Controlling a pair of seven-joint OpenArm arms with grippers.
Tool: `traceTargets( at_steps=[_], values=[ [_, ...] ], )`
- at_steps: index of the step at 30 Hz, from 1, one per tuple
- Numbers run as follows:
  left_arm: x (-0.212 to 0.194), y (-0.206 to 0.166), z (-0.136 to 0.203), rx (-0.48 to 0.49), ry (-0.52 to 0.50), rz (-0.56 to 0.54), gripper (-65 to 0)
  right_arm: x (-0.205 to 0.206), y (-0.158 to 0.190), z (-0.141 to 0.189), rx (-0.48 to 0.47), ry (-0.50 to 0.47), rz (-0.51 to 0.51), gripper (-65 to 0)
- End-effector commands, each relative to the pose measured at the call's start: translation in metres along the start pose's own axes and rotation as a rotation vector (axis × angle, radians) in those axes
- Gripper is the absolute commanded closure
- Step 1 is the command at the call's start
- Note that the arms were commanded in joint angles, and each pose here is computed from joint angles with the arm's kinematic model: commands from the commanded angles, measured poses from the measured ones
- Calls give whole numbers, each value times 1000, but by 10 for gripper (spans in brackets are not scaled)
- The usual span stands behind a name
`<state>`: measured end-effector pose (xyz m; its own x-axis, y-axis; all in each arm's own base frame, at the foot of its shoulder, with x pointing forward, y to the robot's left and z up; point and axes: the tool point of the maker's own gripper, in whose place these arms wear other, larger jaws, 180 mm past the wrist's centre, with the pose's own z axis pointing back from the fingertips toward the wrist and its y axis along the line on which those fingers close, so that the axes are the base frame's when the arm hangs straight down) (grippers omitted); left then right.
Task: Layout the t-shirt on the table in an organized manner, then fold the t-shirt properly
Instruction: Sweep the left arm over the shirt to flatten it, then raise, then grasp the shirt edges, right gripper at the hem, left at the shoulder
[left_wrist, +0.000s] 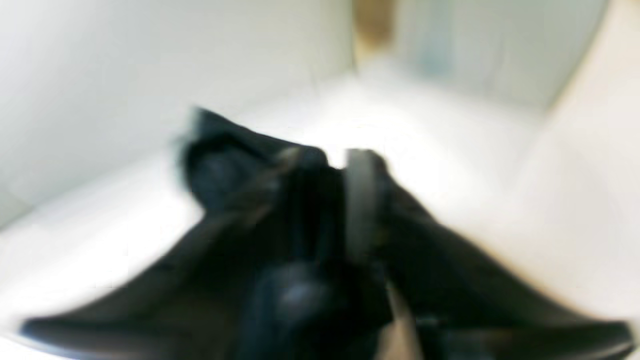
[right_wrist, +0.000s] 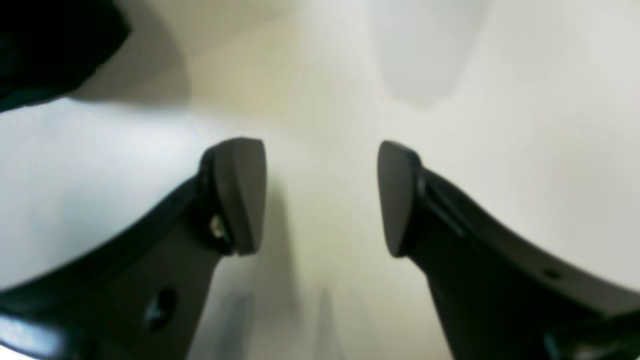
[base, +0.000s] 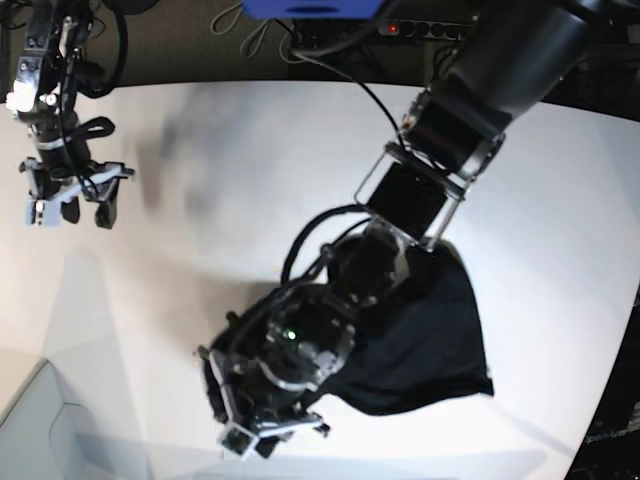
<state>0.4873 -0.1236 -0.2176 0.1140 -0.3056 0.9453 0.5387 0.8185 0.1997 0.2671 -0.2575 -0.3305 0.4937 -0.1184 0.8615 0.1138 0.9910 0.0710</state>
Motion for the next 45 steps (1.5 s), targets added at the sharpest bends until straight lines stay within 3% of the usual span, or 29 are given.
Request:
traceTargets(
  at_steps=[1,3,5,7,9,11,16,20,24,31,37,45],
  values=[
    [44,-15,0,-37,-137,-23,-315,15,-1,2,-1,-55,-2,-363],
    [52,-42,3,-109,-199,-15,-414,16,-6,3,-16,-58,-10,-363],
    [54,-54,12,-150,-232,77,-496,15,-8,4,-26,-63,-25,-363],
    [64,-48,25,-147,-278,175,-536,14,-7,4,-25,-62,-29,-363],
    [64,-28,37,-108,-306,222,-539,14,-7,4,-25,-62,-31,-363],
    [46,14,51,-24,-306,254,-539,14,-5,4,-19,-60,-30,-363],
    [-49,110,86,216,-178,340,-539,12,-1,3,-15,-61,-47,-363],
    [-125,145,133,360,-72,414,-540,13,1,2,-13,-66,-51,-363],
    [-169,146,172,432,-5,467,-540,17,15,-3,25,-72,-44,-363],
    [-226,117,200,432,132,493,-540,15,28,-6,57,-66,-42,-363],
    [-278,109,193,436,261,539,-540,15,27,-6,56,-64,-42,-363],
    [-275,126,170,443,261,547,-540,11,27,-6,57,-53,-43,-363]
  ],
)
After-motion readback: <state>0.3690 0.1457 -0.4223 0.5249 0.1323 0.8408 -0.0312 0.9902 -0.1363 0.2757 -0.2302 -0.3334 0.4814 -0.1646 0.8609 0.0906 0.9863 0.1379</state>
